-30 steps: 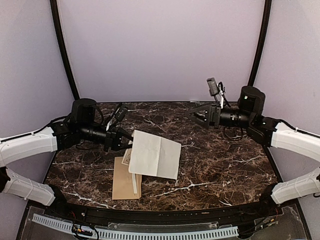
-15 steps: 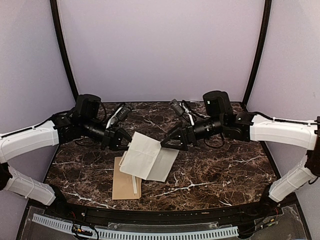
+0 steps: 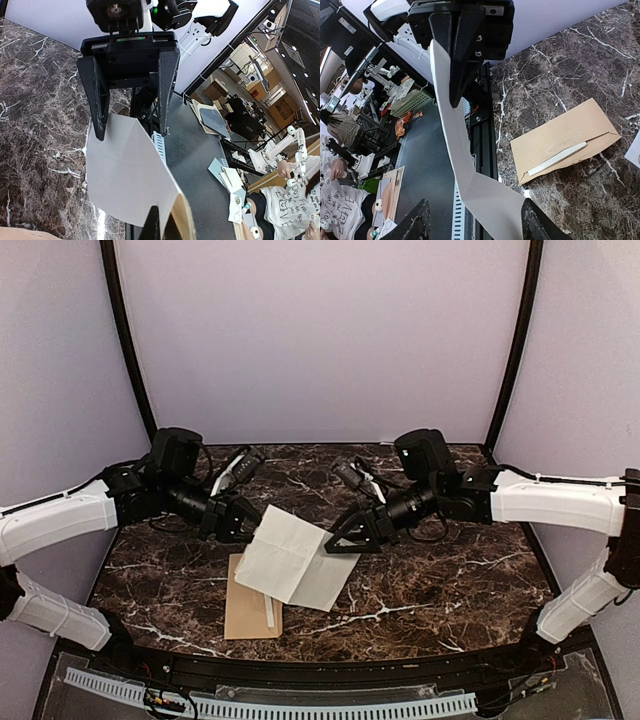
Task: Place the letter into the envelope and seal it
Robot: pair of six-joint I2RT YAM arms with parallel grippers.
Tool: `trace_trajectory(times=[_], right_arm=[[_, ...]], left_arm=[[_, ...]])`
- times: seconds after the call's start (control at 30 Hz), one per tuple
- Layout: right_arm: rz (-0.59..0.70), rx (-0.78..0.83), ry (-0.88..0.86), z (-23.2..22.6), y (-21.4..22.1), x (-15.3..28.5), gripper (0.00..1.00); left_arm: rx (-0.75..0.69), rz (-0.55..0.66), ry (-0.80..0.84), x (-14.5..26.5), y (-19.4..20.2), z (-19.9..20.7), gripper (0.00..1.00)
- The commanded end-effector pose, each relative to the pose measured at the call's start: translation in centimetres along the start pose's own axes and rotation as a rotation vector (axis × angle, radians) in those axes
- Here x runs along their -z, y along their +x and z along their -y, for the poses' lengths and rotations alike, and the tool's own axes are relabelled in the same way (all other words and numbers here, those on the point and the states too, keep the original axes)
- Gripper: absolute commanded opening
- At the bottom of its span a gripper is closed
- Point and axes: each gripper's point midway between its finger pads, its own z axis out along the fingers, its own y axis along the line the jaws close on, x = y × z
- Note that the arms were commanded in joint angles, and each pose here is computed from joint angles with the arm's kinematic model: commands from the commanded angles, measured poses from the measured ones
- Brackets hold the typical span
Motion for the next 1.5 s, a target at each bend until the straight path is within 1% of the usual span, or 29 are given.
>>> trace_trajectory(times=[0.0, 0.2, 0.27, 0.33, 0.37, 0.4, 0.43, 0.47, 0.5, 0.53, 0.57, 0.6, 0.63, 0.67, 0.7, 0.77, 0.8, 0.83, 0.9, 0.93, 1.03, 1.07, 1.13, 1.17, 1.27, 1.3, 1.37, 1.47], right_arm=[[-0.015, 0.009, -0.059, -1.0, 0.8, -0.3, 0.54], [-0.02, 0.008, -0.091, -1.4, 1.2, -0.3, 0.29], [-0.014, 0.01, -0.099, -1.7, 1.2, -0.2, 0.18], [-0.001, 0.017, -0.108, -2.1, 1.1, 0.0, 0.01], [0.009, 0.022, -0.11, -2.2, 1.0, 0.2, 0.0], [0.019, 0.024, -0.105, -2.3, 0.9, 0.3, 0.0], [0.039, 0.036, -0.092, -2.4, 0.6, 0.6, 0.0], [0.057, 0.044, -0.072, -2.3, 0.3, 0.9, 0.0], [0.078, 0.05, -0.042, -2.1, 0.0, 1.3, 0.0], [0.092, 0.044, -0.012, -1.7, -0.2, 1.7, 0.0], [0.106, 0.035, 0.021, -1.2, -0.3, 2.0, 0.0], [0.124, 0.019, 0.063, -0.3, -0.4, 2.5, 0.0], [0.141, 0.001, 0.106, 0.6, -0.4, 3.0, 0.0], [0.154, -0.02, 0.146, 1.5, -0.4, 3.5, 0.0], [0.163, -0.042, 0.178, 2.2, -0.3, 3.9, 0.0], [0.179, -0.084, 0.26, 3.9, -0.1, 4.5, 0.0], [0.173, -0.099, 0.277, 4.4, 0.2, 4.6, 0.0], [0.164, -0.111, 0.292, 4.8, 0.4, 4.6, 0.0], [0.152, -0.119, 0.286, 4.9, 0.6, 4.4, 0.0], [0.148, -0.121, 0.275, 4.9, 0.6, 4.2, 0.0], [0.143, -0.106, 0.238, 4.2, 0.2, 3.5, 0.0], [0.14, -0.096, 0.224, 3.8, 0.1, 3.3, 0.0], [0.136, -0.077, 0.201, 3.2, -0.3, 2.8, 0.0], [0.134, -0.072, 0.192, 2.9, -0.4, 2.6, 0.0], [0.126, -0.057, 0.168, 2.3, -0.8, 2.1, 0.0], [0.124, -0.054, 0.16, 2.2, -0.9, 1.9, 0.0], [0.116, -0.047, 0.139, 1.8, -1.1, 1.5, 0.0], [0.109, -0.027, 0.118, 1.3, -1.5, 0.9, 0.0]], left_arm=[[-0.041, 0.016, 0.046, 0.2, -1.2, 1.5, 0.0], [-0.034, 0.019, 0.033, 0.2, -1.3, 1.2, 0.0], [-0.034, 0.023, 0.027, 0.2, -1.3, 1.1, 0.0], [-0.033, 0.027, 0.011, 0.2, -1.3, 0.8, 0.0], [-0.032, 0.033, -0.019, 0.2, -1.4, 0.3, 0.0], [-0.028, 0.035, -0.042, 0.3, -1.4, 0.0, 0.06], [-0.026, 0.046, -0.106, 0.4, -1.6, -1.0, 0.09], [-0.027, 0.045, -0.147, 0.7, -1.5, -1.5, 0.16], [-0.028, 0.057, -0.253, 1.1, -1.8, -3.1, 0.31], [-0.028, 0.054, -0.315, 1.7, -1.7, -3.6, 0.37], [-0.027, 0.073, -0.457, 2.8, -2.1, -5.6, 0.47], [-0.029, 0.089, -0.532, 3.8, -2.3, -6.2, 0.52], [-0.026, 0.116, -0.66, 5.5, -2.7, -7.8, 0.59], [-0.025, 0.143, -0.722, 6.6, -3.0, -8.0, 0.62], [-0.027, 0.182, -0.842, 8.6, -3.6, -8.8, 0.65], [-0.006, 0.213, -0.975, 10.7, -3.8, -9.7, 0.66], [-0.01, 0.22, -0.996, 11.1, -4.1, -9.7, 0.66], [-0.002, 0.205, -0.998, 11.1, -3.9, -9.8, 0.66], [0.008, 0.192, -0.922, 9.8, -4.2, -9.4, 0.66], [0.004, 0.175, -0.849, 8.4, -4.0, -8.7, 0.66], [-0.034, 0.15, -0.71, 5.2, -4.2, -7.5, 0.67], [-0.051, 0.137, -0.645, 3.9, -4.1, -6.5, 0.68], [-0.073, 0.118, -0.545, 1.7, -4.0, -5.4, 0.69], [-0.091, 0.127, -0.508, 1.0, -4.5, -4.8, 0.7], [-0.116, 0.09, -0.37, -2.0, -4.1, -3.0, 0.71], [-0.127, 0.091, -0.347, -2.5, -4.3, -2.7, 0.71], [-0.131, 0.057, -0.293, -4.1, -3.7, -2.1, 0.72], [-0.122, 0.0, -0.266, -5.8, -2.7, -2.5, 0.72]])
